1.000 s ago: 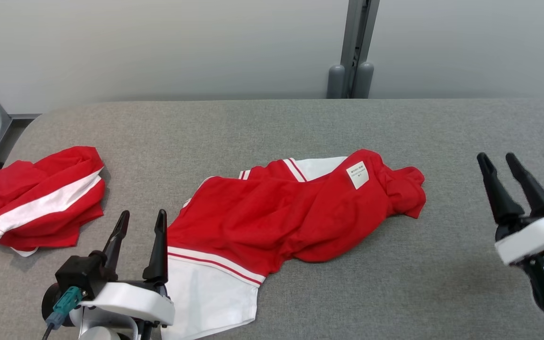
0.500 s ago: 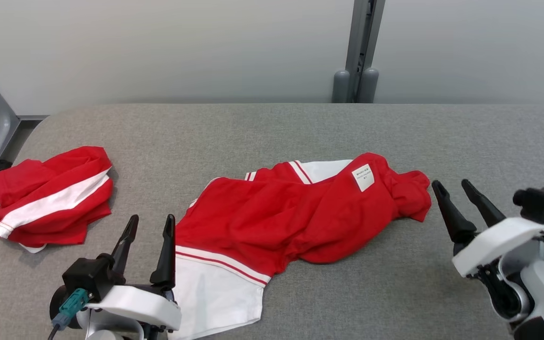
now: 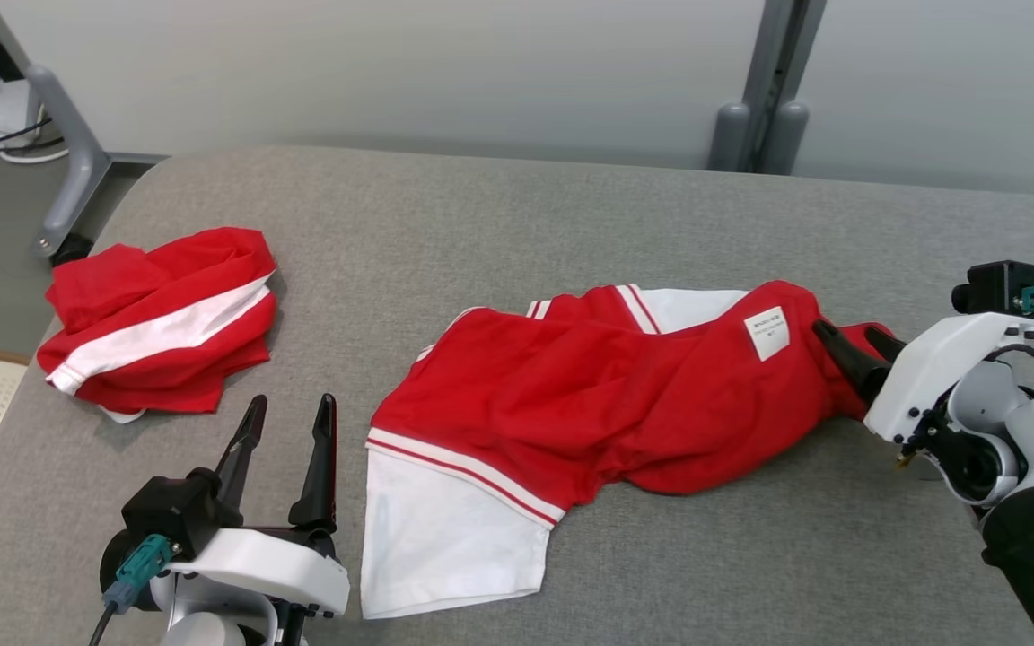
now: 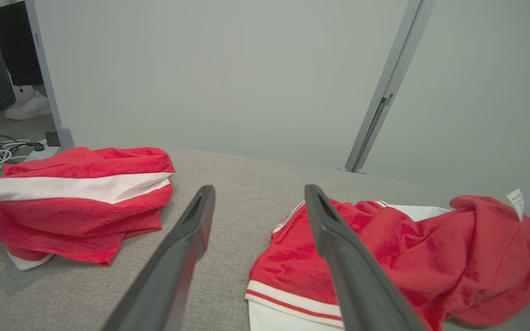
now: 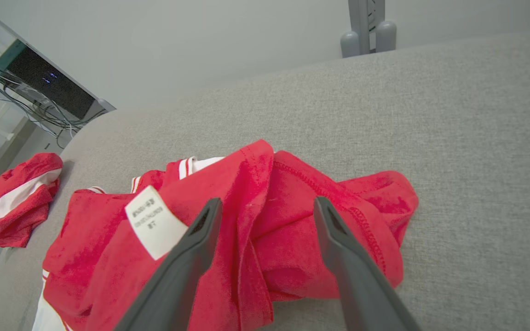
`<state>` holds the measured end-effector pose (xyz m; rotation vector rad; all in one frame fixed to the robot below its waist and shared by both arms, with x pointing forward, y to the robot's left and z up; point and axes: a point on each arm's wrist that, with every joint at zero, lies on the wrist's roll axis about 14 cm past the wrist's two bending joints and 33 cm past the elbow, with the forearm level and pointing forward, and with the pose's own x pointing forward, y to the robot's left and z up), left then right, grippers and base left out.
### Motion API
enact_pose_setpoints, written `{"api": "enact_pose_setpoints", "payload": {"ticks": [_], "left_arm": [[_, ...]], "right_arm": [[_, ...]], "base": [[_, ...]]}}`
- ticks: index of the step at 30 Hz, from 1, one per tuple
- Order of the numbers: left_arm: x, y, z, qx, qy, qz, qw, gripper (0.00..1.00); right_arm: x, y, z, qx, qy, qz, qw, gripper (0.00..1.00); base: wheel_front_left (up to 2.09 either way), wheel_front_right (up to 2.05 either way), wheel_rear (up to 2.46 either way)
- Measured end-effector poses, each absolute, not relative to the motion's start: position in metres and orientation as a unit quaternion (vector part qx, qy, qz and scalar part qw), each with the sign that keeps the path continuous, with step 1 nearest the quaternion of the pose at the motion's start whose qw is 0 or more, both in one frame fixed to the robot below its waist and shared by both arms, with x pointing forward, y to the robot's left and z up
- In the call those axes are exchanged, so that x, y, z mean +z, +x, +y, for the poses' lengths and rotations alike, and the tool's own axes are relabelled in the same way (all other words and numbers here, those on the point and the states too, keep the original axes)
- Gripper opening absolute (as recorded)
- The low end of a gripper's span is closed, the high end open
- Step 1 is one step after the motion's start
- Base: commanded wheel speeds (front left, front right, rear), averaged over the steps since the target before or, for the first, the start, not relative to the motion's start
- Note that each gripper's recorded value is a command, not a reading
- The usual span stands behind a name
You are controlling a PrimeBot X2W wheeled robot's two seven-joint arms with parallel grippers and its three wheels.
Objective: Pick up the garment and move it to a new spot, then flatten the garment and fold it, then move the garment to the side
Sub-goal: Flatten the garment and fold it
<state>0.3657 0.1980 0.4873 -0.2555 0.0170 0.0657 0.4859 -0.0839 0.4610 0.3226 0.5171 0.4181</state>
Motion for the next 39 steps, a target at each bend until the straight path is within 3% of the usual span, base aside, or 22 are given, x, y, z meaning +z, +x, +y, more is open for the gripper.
{"api": "enact_pose_setpoints", "payload": {"ticks": [5,7,8,17,25,32,34,35,39], "left_arm": [[0.482,0.363,0.207,0.049,-0.127,0.014,0.991,1.00],[0.481,0.362,0.210,0.054,-0.126,0.014,0.990,1.00],[0.480,0.361,0.212,0.057,-0.126,0.015,0.990,1.00],[0.483,0.359,0.215,0.061,-0.126,0.009,0.990,1.00],[0.490,0.364,0.197,0.031,-0.127,0.004,0.991,1.00],[0.490,0.371,0.177,0.003,-0.132,0.008,0.991,1.00],[0.488,0.374,0.171,-0.006,-0.132,0.012,0.991,1.00],[0.488,0.375,0.169,-0.009,-0.134,0.013,0.991,1.00],[0.490,0.379,0.165,-0.013,-0.137,0.012,0.990,1.00]], "right_arm": [[0.441,0.494,-0.083,0.193,0.157,0.306,0.919,0.97],[0.437,0.497,-0.079,0.192,0.159,0.316,0.915,0.37],[0.435,0.498,-0.077,0.192,0.159,0.320,0.914,0.00],[0.451,0.491,-0.061,0.207,0.223,0.300,0.904,0.00],[0.502,0.475,-0.084,0.226,0.291,0.227,0.902,0.00],[0.505,0.442,-0.122,0.221,0.307,0.225,0.898,0.00],[0.499,0.440,-0.135,0.204,0.295,0.222,0.907,0.49],[0.497,0.439,-0.137,0.200,0.293,0.222,0.908,1.00],[0.487,0.448,-0.127,0.194,0.285,0.221,0.912,1.00]], "base": [[0.00,0.00,0.00],[0.00,0.00,0.00],[0.00,0.00,0.00],[0.00,0.00,0.00],[0.00,0.00,0.00],[0.00,0.00,0.00],[0.00,0.00,0.00],[0.00,0.00,0.00],[0.00,0.00,0.00]]}}
